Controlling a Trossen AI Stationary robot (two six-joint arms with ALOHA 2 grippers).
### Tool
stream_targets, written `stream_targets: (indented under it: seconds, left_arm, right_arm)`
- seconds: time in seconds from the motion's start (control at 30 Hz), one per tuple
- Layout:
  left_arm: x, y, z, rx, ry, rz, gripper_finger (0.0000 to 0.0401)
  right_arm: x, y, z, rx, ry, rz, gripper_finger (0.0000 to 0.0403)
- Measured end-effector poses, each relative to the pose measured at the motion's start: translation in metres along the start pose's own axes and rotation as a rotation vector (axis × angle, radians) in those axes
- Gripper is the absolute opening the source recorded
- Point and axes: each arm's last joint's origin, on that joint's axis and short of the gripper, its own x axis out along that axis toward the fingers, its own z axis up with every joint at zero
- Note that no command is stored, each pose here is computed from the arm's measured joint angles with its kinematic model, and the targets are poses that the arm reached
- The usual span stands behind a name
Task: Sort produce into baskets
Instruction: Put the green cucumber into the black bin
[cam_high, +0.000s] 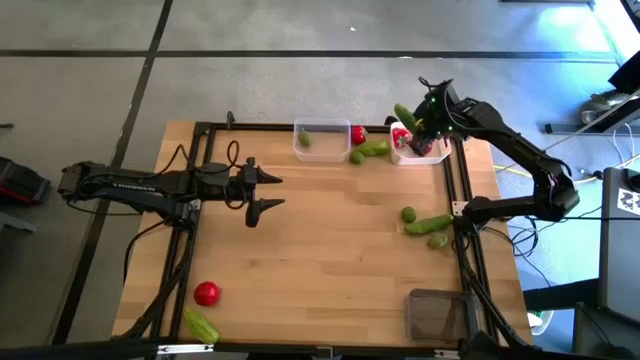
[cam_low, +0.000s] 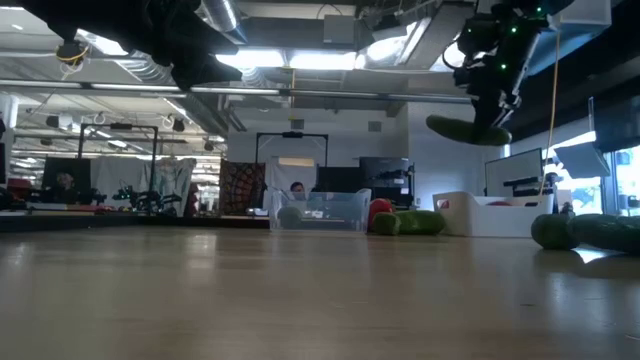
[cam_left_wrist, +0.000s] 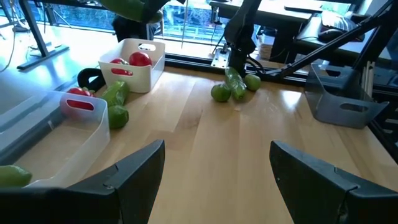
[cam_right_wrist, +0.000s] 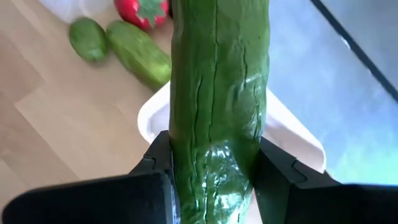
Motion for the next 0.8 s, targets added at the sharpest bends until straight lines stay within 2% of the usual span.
stream_targets:
  seconds: [0.27, 0.4, 0.57, 0.8]
  left_arm:
    - [0.0, 0.0, 0.0, 0.01, 0.0, 0.0, 0.0287]
    - [0.0, 0.0, 0.0, 0.009, 0.0, 0.0, 0.0287]
    - [0.0, 0.0, 0.0, -0.037, -0.002, 0.0, 0.0287]
    - [0.0, 0.0, 0.006, -0.059, -0.059, -0.007, 0.0287]
  right_arm:
    - [0.0, 0.0, 0.001, 0.023, -0.003, -0.006, 0.0111]
    - [0.0, 0.003, 0.003, 0.024, -0.037, 0.077, 0.0111]
    - [-0.003, 0.026, 0.013, -0.037, -0.127, 0.218, 0.0111]
    - [-0.012, 0.078, 0.029, -0.184, -0.262, 0.358, 0.0111]
